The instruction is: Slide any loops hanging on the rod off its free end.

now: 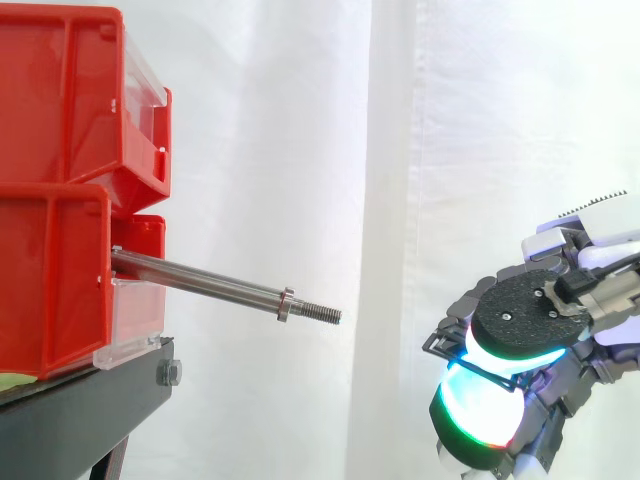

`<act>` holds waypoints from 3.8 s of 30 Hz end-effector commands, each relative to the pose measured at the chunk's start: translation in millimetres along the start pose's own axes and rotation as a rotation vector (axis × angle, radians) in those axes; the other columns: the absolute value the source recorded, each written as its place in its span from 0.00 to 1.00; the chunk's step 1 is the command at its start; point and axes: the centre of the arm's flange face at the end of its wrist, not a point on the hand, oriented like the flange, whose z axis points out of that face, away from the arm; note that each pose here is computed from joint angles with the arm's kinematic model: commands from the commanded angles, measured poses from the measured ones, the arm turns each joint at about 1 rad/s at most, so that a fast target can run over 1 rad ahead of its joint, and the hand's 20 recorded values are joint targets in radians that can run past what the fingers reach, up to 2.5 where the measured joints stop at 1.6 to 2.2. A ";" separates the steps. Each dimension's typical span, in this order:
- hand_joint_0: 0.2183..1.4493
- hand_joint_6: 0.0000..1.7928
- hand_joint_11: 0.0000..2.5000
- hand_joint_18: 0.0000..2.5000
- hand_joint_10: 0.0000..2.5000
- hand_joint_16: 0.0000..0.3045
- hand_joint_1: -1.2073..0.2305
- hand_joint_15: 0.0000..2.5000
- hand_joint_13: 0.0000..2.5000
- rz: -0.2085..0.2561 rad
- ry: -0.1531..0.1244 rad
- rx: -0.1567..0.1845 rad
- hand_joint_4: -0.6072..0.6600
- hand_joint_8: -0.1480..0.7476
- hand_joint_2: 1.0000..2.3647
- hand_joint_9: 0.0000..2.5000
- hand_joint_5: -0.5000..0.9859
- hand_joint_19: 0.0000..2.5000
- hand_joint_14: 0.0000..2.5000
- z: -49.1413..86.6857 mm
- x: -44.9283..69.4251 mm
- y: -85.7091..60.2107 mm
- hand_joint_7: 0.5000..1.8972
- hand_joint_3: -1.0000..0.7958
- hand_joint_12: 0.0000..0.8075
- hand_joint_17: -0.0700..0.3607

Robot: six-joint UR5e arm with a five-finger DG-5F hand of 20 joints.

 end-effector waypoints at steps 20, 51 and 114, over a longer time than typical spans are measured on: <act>0.34 0.48 0.11 0.33 0.00 0.18 0.53 0.06 0.31 0.009 0.002 0.026 0.67 0.55 0.01 0.31 0.22 0.16 0.00 3.9 -23.6 26.8 0.40 0.36 0.46 0.45; 0.33 0.47 0.13 0.34 0.00 0.18 0.53 0.06 0.32 0.008 -0.001 0.023 0.69 0.56 0.01 0.33 0.23 0.16 0.00 4.6 -25.3 26.1 0.42 0.37 0.46 0.45; 0.31 0.49 0.16 0.36 0.00 0.21 0.48 0.07 0.32 0.010 -0.004 0.025 0.69 0.59 0.01 0.35 0.22 0.16 0.00 4.7 -26.4 25.4 0.47 0.46 0.50 0.49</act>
